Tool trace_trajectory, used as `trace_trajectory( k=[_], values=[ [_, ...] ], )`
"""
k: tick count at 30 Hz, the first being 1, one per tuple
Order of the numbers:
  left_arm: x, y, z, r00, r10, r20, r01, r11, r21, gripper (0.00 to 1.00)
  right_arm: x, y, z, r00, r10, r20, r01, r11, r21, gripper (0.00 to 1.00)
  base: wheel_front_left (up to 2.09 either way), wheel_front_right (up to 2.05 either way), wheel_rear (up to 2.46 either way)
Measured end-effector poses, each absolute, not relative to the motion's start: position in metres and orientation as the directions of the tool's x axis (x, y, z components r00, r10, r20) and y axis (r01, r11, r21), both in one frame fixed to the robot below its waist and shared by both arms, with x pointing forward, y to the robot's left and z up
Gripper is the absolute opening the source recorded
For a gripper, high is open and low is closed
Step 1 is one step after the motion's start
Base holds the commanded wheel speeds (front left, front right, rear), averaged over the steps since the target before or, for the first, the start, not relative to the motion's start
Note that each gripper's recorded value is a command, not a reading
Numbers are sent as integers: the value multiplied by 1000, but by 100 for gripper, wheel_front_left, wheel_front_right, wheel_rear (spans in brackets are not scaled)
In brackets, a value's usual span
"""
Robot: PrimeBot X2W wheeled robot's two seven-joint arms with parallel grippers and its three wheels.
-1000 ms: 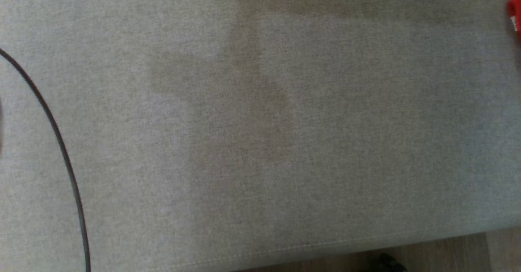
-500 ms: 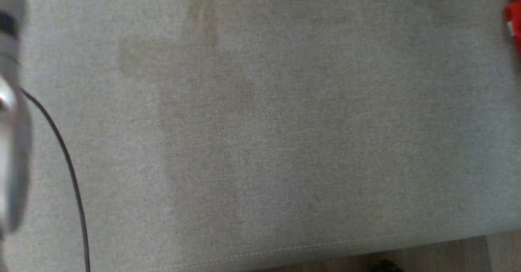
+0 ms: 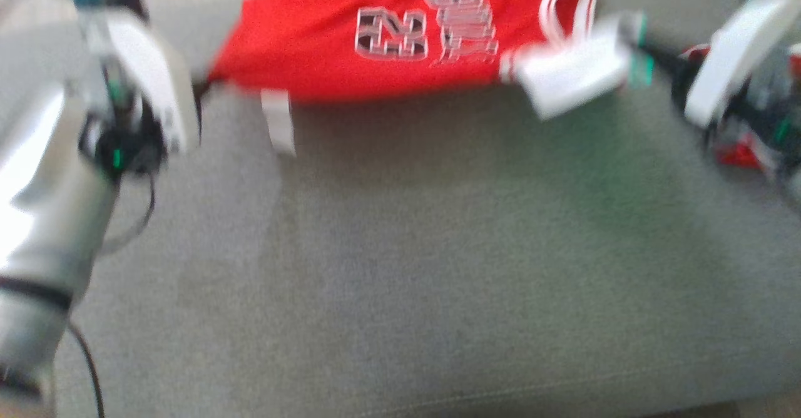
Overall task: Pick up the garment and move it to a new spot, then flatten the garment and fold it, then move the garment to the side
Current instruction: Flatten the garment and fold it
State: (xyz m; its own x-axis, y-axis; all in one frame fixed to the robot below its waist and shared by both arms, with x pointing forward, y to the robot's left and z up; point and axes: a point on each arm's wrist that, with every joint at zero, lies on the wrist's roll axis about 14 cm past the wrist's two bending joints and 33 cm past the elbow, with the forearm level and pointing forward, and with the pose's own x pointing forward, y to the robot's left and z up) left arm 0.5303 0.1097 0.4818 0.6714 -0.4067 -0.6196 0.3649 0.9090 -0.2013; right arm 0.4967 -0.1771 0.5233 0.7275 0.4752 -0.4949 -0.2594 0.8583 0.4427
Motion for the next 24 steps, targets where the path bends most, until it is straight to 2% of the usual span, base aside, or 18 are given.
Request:
trace_trajectory(
  k=[7,14,17,18,21,24],
  values=[
    [432,125,454,479,-442,-758,430,871,-236,0,387,-194,474,515,489,-704,-232,870,435,0,0,0,0],
    [351,126,445,301,-461,-835,488,827,-280,0,293,-200,453,298,522,-799,-277,848,451,0,0,0,0],
    [317,129,438,209,-457,-864,489,814,-312,0,259,-203,446,189,527,-829,-283,837,468,0,0,0,0],
    [298,129,434,150,-456,-877,487,806,-336,0,241,-204,444,130,530,-838,-289,829,479,0,0,0,0],
    [281,131,435,101,-449,-888,488,800,-349,0,231,-204,450,95,539,-837,-302,817,491,0,0,0,0],
    [282,133,438,97,-441,-892,487,803,-344,0,230,-207,454,80,541,-837,-298,815,498,0,0,0,0]
  ],
)
